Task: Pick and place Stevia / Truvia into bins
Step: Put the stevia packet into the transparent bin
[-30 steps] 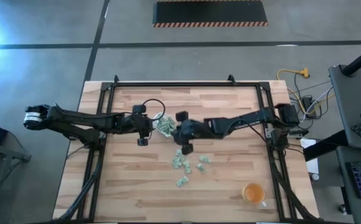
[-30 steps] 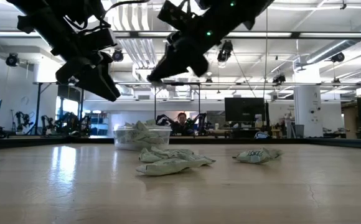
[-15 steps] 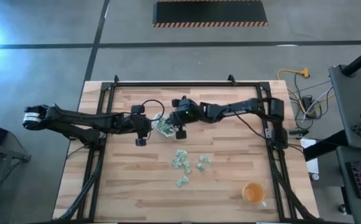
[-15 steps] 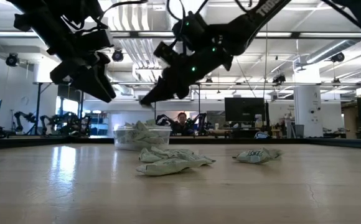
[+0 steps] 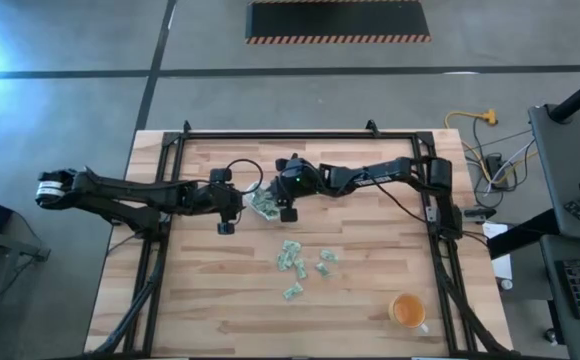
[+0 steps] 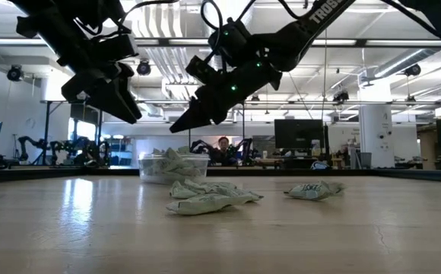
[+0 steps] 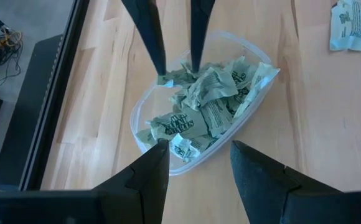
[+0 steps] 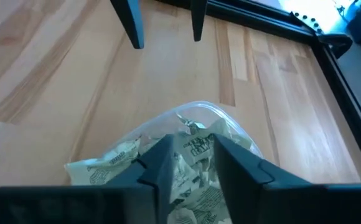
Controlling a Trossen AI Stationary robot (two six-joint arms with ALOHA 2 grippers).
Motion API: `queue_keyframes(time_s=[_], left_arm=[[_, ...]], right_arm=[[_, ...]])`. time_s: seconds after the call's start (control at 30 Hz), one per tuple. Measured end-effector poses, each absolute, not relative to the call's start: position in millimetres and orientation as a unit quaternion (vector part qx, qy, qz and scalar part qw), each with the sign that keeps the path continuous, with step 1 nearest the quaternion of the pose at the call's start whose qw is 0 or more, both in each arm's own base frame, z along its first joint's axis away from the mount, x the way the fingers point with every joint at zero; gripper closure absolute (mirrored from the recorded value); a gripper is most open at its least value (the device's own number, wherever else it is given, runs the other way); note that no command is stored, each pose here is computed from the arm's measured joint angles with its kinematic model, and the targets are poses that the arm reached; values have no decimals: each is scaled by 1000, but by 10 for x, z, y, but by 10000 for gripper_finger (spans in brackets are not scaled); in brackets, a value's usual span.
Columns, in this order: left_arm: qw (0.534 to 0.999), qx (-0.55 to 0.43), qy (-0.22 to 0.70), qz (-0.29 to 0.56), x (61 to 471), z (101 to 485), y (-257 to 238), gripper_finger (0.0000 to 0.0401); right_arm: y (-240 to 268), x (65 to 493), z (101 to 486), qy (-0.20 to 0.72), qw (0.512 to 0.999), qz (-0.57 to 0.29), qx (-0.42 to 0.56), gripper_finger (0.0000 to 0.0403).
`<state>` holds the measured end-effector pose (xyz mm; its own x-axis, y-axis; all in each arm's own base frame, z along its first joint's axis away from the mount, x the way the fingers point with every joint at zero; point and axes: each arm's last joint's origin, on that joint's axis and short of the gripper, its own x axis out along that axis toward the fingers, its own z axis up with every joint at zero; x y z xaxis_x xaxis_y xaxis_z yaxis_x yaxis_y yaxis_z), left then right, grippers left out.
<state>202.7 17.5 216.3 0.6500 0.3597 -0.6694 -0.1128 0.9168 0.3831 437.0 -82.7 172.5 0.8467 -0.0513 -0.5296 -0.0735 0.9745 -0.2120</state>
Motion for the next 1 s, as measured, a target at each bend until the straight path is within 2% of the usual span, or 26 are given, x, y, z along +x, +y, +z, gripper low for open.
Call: queue_keyframes(time_s=[0.17,0.33,0.53,0.7,1.0], left_arm=[[898,148,396,122,2029,2162,168,246],[917,107,384,22,2047,2158,100,246],[938,89,325,-84,2113,2200,-43,246],[945,124,264,-147,2210,2143,-210,246],[925,146,276,-218,2453,1824,-441,246]], right_arm=[[-822,4276,1861,303,948,-15,-98,254],[-721,4051,2119,357,932,5,-59,239],[-500,3851,2210,424,905,36,-15,246],[-392,3735,2117,487,872,40,10,257],[-356,3532,1823,555,828,5,79,274]])
